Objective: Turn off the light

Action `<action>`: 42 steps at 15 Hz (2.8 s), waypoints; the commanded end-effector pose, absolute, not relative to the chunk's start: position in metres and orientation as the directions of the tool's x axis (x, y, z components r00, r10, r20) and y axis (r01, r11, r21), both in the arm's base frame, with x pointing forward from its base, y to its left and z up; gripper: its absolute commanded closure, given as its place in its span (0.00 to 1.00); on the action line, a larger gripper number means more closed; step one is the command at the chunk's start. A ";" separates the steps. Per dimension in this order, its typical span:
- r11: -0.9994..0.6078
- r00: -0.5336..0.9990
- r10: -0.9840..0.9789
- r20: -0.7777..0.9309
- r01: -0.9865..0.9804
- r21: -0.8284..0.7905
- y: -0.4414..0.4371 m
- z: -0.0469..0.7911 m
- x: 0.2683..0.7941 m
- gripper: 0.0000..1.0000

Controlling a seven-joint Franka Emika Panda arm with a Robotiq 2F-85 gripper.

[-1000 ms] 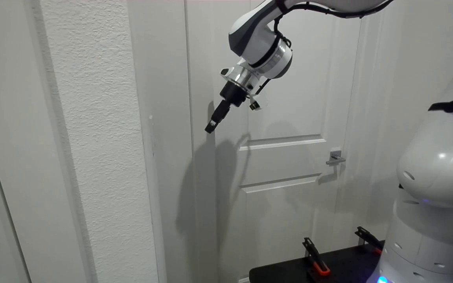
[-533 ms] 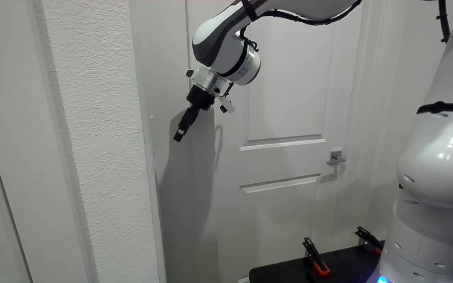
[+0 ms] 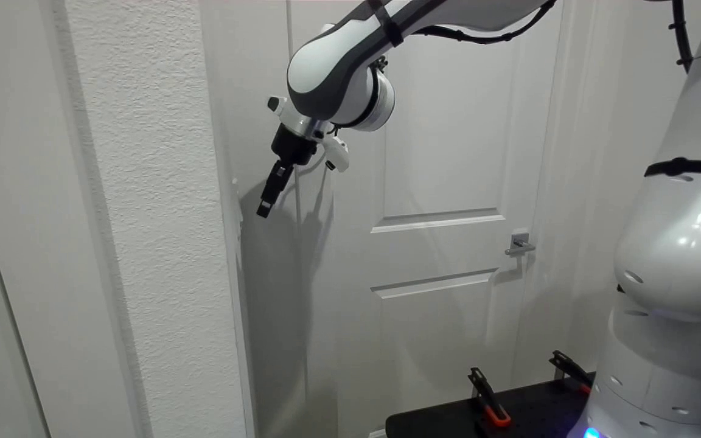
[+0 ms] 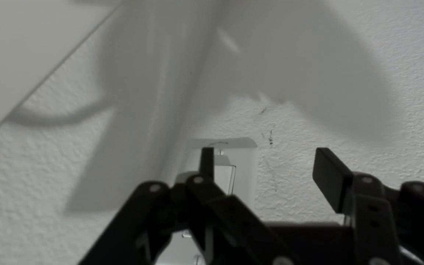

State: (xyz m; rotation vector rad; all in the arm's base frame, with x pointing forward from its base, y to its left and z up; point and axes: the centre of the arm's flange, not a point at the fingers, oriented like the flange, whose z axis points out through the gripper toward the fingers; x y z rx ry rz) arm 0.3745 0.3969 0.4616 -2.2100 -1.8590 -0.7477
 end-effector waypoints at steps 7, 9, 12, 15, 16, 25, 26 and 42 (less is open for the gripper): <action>-0.154 0.000 0.914 0.406 0.925 0.347 0.421 0.454 0.377 1.00; -0.141 -0.017 0.919 0.395 0.919 0.369 0.425 0.449 0.381 1.00; -0.124 -0.040 0.924 0.380 0.909 0.398 0.430 0.440 0.387 1.00; -0.106 -0.071 0.927 0.369 0.892 0.438 0.436 0.434 0.395 1.00; -0.102 -0.080 0.926 0.368 0.887 0.450 0.438 0.433 0.397 1.00; -0.127 -0.110 0.900 0.422 0.859 0.496 0.446 0.430 0.408 1.00; -0.136 -0.108 0.893 0.436 0.861 0.491 0.447 0.430 0.409 1.00; -0.190 0.126 0.963 0.237 0.944 0.270 0.439 0.441 0.407 1.00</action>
